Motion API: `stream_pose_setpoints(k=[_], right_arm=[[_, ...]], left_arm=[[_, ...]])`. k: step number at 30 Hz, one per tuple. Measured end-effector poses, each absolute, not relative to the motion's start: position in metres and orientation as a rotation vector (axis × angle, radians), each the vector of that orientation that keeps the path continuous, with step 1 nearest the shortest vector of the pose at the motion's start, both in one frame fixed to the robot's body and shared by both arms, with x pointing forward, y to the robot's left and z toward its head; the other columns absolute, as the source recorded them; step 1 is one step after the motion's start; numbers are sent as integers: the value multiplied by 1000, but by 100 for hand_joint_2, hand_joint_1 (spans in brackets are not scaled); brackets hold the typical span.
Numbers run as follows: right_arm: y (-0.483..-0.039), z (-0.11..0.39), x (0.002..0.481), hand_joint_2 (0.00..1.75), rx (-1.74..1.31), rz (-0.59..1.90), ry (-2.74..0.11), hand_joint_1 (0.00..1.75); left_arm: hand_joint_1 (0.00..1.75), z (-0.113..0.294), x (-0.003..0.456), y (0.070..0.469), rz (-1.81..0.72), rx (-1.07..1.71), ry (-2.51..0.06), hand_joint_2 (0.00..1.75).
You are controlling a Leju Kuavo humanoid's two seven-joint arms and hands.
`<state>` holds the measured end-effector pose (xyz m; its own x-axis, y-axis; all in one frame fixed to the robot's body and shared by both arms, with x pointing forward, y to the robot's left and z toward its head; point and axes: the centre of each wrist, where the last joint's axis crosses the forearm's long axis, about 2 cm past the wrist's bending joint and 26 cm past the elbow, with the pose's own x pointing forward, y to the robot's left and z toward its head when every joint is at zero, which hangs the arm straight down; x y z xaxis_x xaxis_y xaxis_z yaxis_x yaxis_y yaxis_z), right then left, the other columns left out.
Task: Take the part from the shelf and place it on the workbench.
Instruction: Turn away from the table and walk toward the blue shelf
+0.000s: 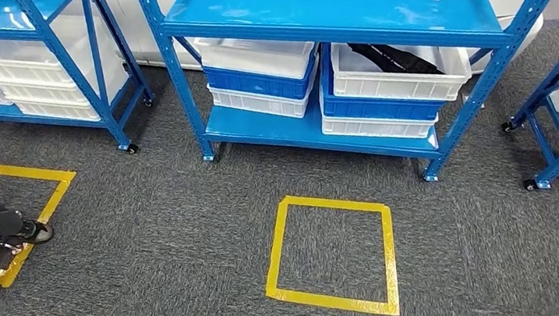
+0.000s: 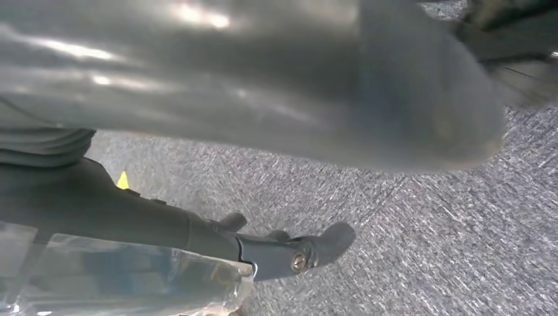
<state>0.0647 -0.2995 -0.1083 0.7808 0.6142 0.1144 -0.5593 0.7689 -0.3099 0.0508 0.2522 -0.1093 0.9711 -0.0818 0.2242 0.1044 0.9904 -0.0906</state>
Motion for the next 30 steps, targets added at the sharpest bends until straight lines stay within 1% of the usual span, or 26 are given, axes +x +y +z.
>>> stream_pose_setpoints(k=[4, 14, 18, 20, 24, 30], right_arm=[[-297, -109, 59, 0, -261, 639, -205, 0], [-299, -109, 62, 0, -281, 652, -216, 0], [-297, -109, 62, 175, -277, 645, -217, 0], [-296, -108, 64, 175, -272, 633, -216, 0], [-298, -108, 68, 0, -274, 610, -213, 0], [-300, -108, 67, 0, -274, 584, -204, 0]], left_arm=[[0, -109, 50, 253, -99, -100, -218, 0], [0, -109, 53, 253, -100, -93, -220, 0], [0, -109, 53, 255, -99, -86, -220, 0], [0, -109, 52, 256, -99, -81, -218, 0], [0, -109, 53, 255, -98, -78, -217, 0], [0, -109, 55, 254, -101, -72, -212, 0]])
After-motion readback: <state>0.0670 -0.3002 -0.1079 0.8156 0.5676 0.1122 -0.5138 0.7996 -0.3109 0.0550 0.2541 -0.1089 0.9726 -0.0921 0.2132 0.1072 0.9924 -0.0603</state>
